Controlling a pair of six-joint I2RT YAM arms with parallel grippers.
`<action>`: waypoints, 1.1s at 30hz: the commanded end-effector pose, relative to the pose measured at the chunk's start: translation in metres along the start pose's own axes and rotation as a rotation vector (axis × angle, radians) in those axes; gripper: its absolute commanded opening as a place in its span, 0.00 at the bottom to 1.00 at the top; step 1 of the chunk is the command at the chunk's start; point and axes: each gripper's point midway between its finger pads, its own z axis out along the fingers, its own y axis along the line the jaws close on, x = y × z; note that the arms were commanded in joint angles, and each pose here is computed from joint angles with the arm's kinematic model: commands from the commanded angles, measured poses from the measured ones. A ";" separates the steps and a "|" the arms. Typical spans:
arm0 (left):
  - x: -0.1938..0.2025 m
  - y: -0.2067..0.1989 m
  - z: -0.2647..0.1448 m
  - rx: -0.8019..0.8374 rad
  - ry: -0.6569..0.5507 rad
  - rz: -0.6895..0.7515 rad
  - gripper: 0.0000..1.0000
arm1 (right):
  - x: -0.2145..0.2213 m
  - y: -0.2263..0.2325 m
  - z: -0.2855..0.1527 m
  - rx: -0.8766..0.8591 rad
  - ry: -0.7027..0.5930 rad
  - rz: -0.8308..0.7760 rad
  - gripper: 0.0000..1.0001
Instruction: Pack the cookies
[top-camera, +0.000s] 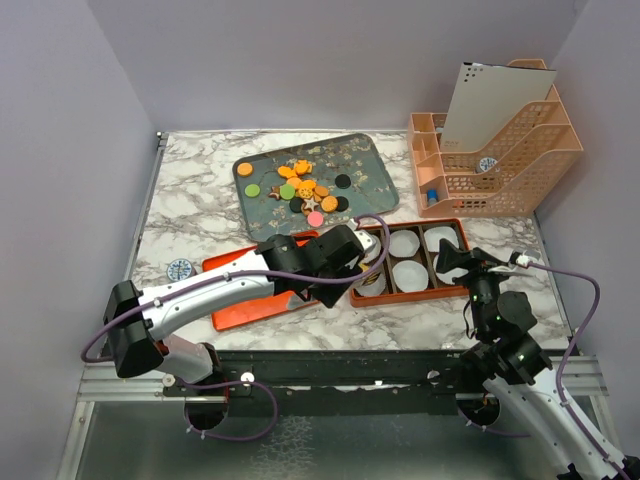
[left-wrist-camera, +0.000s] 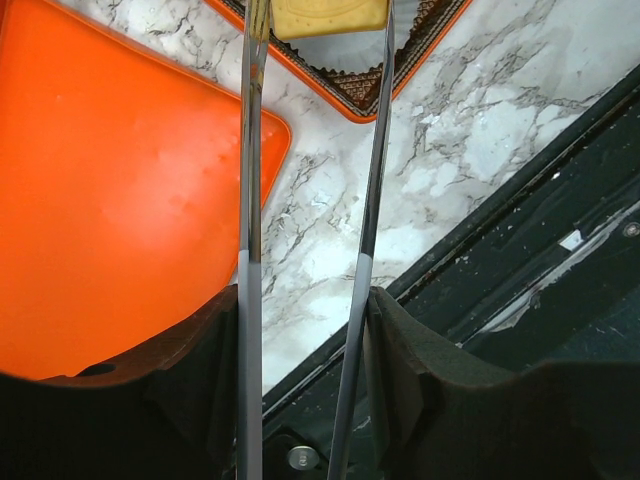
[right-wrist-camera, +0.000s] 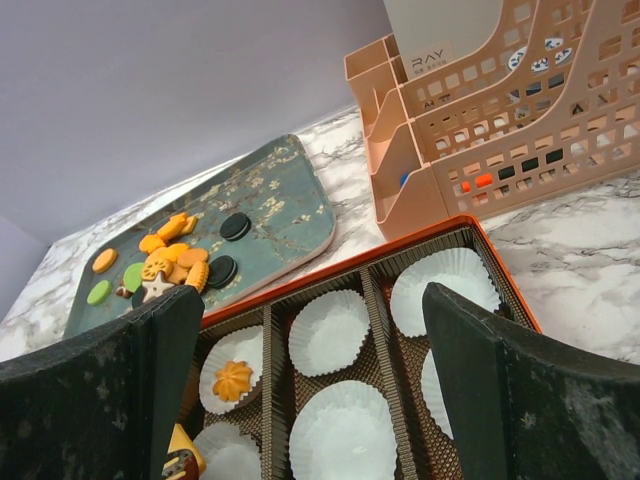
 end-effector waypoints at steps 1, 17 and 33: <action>-0.011 -0.001 0.003 -0.020 -0.027 0.017 0.33 | 0.002 -0.003 0.001 0.016 0.001 -0.001 1.00; -0.004 -0.003 0.024 -0.025 0.016 0.051 0.41 | 0.002 -0.003 0.001 0.016 0.002 -0.003 1.00; -0.003 0.003 0.034 -0.063 0.018 0.060 0.62 | 0.002 -0.003 0.001 0.015 0.003 -0.003 1.00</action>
